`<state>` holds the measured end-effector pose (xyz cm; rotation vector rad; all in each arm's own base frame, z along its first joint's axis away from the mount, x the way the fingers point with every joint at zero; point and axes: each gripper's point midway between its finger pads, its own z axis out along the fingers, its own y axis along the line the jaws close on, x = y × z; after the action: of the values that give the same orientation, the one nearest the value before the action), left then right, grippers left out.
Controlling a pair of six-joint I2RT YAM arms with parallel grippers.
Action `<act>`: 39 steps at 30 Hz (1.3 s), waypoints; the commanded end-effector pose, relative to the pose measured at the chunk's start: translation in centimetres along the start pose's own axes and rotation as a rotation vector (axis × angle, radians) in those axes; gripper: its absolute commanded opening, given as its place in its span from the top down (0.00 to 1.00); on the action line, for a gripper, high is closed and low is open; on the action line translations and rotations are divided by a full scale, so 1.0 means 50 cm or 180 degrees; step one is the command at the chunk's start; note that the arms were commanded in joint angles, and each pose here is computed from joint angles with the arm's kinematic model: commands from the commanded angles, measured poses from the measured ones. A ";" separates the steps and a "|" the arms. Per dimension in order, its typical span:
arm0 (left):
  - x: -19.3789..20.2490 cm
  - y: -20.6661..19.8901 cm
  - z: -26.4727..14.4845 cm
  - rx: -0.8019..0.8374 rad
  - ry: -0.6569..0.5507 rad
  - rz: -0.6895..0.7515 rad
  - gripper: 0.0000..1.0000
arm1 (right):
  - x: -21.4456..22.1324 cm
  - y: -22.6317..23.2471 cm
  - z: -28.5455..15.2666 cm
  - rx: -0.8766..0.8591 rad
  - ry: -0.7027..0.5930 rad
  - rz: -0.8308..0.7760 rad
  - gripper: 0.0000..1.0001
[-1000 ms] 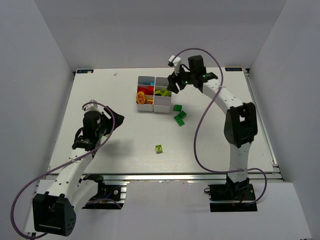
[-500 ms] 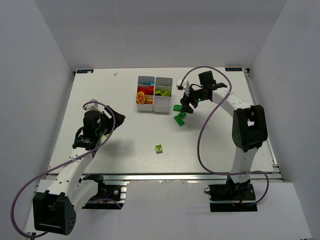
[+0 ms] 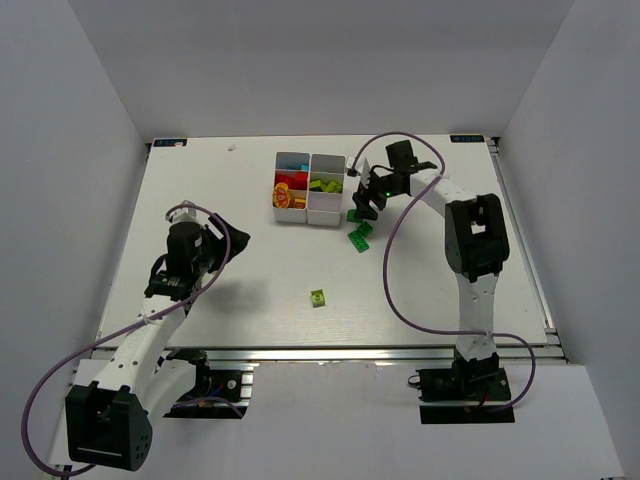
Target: Sort the legos into containers by color
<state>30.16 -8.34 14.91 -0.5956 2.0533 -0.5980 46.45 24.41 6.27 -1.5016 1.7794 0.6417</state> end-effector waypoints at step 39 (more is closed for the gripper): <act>-0.028 -0.025 0.005 0.0049 -0.0052 -0.0051 0.15 | -0.017 0.011 -0.088 0.0127 -0.0055 -0.0459 0.85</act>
<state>30.71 -8.45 14.41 -0.6166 2.0916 -0.5882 45.02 22.47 3.84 -1.5966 1.7693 0.5837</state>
